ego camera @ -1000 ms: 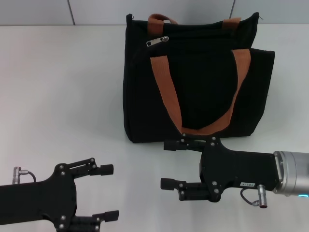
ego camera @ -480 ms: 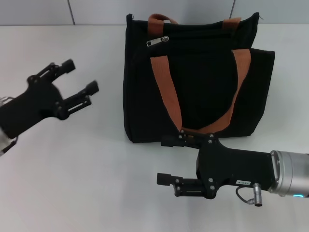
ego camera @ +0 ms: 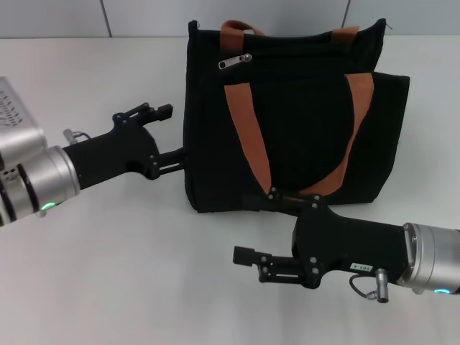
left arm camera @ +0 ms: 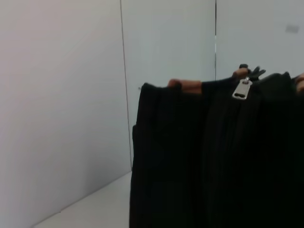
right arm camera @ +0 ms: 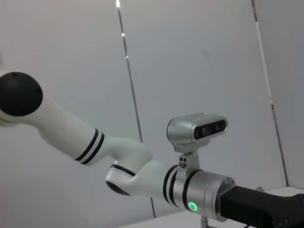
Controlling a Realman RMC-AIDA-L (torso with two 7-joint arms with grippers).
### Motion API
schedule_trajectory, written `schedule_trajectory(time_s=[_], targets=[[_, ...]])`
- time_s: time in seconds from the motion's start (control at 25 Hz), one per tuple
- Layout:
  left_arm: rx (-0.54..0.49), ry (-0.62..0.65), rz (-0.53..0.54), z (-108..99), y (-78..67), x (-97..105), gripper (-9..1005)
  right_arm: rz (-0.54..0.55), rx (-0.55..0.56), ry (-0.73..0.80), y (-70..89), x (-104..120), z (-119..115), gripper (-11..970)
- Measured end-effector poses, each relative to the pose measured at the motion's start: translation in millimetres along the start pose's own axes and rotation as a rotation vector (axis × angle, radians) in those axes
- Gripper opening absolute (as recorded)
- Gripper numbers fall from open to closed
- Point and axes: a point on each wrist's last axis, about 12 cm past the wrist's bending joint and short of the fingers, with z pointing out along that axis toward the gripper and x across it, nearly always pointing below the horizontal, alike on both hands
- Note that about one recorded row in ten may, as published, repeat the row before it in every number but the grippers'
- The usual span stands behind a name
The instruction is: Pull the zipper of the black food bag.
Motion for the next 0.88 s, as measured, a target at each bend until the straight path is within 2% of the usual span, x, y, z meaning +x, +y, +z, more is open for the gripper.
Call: schedule_trajectory(time_s=[0.48,0.68,0.88], targets=[[-0.023,-0.181,-0.038,3,4.2,-23,779,0.045,0.015,-0.029,5.8,3,-3,758],[-0.017,-0.193,-0.03,5,4.2,-26,773,0.048,0.01,-0.037,6.8,3,-3,758],[0.038,-0.172,-0.022,13,-4.3,-24,768,0.049,0.009,-0.037,7.0,3,-3,758]])
